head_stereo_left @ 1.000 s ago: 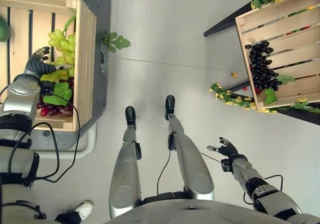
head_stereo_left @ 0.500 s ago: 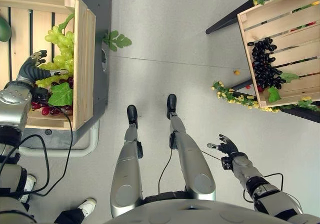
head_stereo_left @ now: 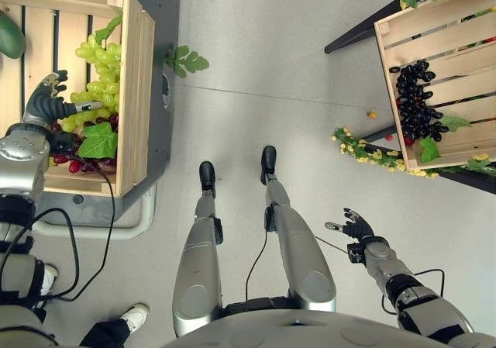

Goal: Pick up the fruits from the basket on one side to the basket on the other side

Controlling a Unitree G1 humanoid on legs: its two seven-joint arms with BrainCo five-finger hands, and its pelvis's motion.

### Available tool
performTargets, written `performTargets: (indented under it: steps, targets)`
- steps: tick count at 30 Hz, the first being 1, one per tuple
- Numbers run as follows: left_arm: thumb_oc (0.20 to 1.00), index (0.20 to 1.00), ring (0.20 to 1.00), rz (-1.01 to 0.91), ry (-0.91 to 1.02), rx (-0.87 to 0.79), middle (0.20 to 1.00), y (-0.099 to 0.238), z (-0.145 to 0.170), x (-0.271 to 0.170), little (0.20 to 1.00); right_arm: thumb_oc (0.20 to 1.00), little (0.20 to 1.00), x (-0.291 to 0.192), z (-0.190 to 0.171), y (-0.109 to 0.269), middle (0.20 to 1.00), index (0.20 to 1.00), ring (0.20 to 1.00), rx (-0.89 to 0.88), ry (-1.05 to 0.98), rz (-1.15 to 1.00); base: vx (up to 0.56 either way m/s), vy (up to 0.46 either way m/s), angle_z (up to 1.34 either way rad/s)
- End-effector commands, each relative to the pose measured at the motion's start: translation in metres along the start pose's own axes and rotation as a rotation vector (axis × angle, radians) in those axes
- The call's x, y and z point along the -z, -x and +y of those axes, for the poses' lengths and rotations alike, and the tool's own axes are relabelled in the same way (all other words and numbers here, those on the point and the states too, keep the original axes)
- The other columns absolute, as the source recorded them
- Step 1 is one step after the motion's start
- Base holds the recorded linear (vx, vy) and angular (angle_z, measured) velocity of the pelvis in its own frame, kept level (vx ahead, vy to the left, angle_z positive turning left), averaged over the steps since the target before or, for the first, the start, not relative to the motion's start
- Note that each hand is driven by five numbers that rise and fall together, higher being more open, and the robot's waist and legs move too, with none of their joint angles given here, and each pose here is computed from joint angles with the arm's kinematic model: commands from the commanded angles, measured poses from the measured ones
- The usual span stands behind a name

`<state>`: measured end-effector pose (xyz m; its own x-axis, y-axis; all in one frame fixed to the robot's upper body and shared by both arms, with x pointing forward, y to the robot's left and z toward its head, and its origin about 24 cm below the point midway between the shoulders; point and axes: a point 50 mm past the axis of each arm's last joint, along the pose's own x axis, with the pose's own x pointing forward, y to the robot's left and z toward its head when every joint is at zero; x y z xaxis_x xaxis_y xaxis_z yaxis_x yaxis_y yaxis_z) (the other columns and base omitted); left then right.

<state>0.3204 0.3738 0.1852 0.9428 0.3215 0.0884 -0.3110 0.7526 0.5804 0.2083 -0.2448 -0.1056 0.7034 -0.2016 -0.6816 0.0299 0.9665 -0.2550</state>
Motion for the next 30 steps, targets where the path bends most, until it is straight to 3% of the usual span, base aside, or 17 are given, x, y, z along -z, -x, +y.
performTargets:
  steps: [1,10,21,30]
  targets:
    - [1.0,1.0,1.0,-0.067,-0.062,-0.098,1.0,-0.004,0.022,-0.018,1.0,1.0,1.0,0.025,-0.012,0.008,1.0,1.0,1.0,0.039,0.021,0.059,0.0,0.0,0.0]
    - [1.0,1.0,1.0,-0.084,-0.128,-0.084,1.0,-0.012,0.005,-0.028,1.0,1.0,1.0,0.024,-0.01,0.008,1.0,1.0,1.0,0.036,0.023,0.05,0.0,0.0,0.0]
    - [1.0,1.0,1.0,-0.047,-0.191,0.045,1.0,-0.016,-0.03,-0.021,1.0,1.0,1.0,0.024,-0.011,0.008,1.0,1.0,1.0,0.043,0.041,0.059,0.0,0.0,0.0]
    - [1.0,1.0,1.0,0.016,-0.156,-0.019,1.0,-0.019,-0.039,-0.01,1.0,1.0,1.0,0.022,-0.008,0.007,1.0,1.0,1.0,0.038,0.049,0.054,0.0,0.0,0.0]
